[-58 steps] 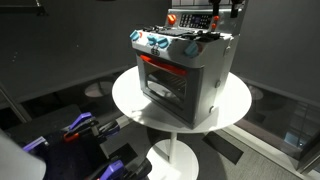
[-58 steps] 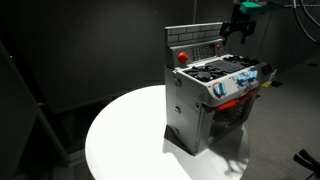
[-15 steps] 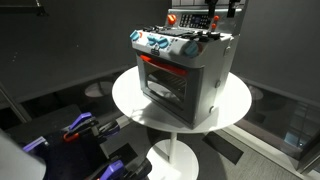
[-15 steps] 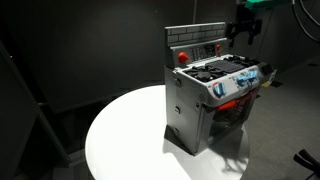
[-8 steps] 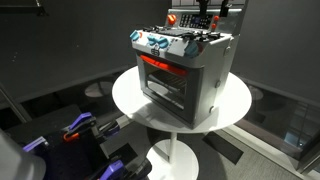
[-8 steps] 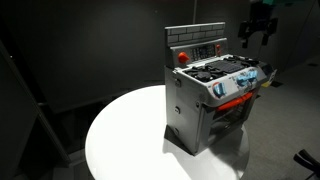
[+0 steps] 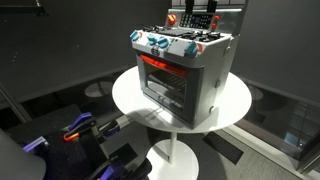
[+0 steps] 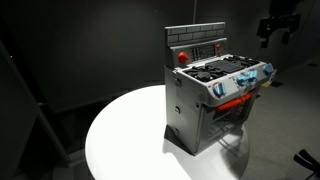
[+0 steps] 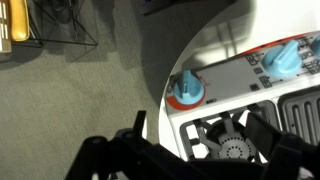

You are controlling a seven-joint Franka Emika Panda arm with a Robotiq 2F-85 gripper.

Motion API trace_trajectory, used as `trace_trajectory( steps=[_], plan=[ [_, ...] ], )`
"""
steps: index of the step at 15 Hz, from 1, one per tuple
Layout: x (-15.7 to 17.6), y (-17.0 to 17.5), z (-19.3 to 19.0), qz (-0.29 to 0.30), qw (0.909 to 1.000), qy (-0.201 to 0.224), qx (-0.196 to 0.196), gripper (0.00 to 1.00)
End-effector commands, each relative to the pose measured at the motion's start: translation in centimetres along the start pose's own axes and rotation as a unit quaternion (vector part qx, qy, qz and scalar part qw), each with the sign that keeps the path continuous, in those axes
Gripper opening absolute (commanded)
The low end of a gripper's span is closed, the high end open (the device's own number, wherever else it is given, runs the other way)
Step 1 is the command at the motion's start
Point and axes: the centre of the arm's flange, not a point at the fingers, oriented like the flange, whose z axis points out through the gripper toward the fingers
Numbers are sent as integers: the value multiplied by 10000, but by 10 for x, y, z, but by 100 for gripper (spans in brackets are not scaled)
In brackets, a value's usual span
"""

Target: Press the button on the right side of the stove

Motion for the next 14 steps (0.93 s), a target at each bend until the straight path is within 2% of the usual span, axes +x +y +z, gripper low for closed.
trace_trajectory(
  steps=[1, 7, 9, 10, 14],
  plan=[
    [-43, 13, 0, -186, 9997, 113, -129, 100],
    [-85, 21, 4, -435, 9989, -75, -168, 100],
    [-90, 19, 9, -531, 9981, -260, -190, 100],
    [-76, 14, 8, -372, 9991, -174, -104, 100],
    [-82, 13, 13, -440, 9986, -271, -128, 100]
  ],
)
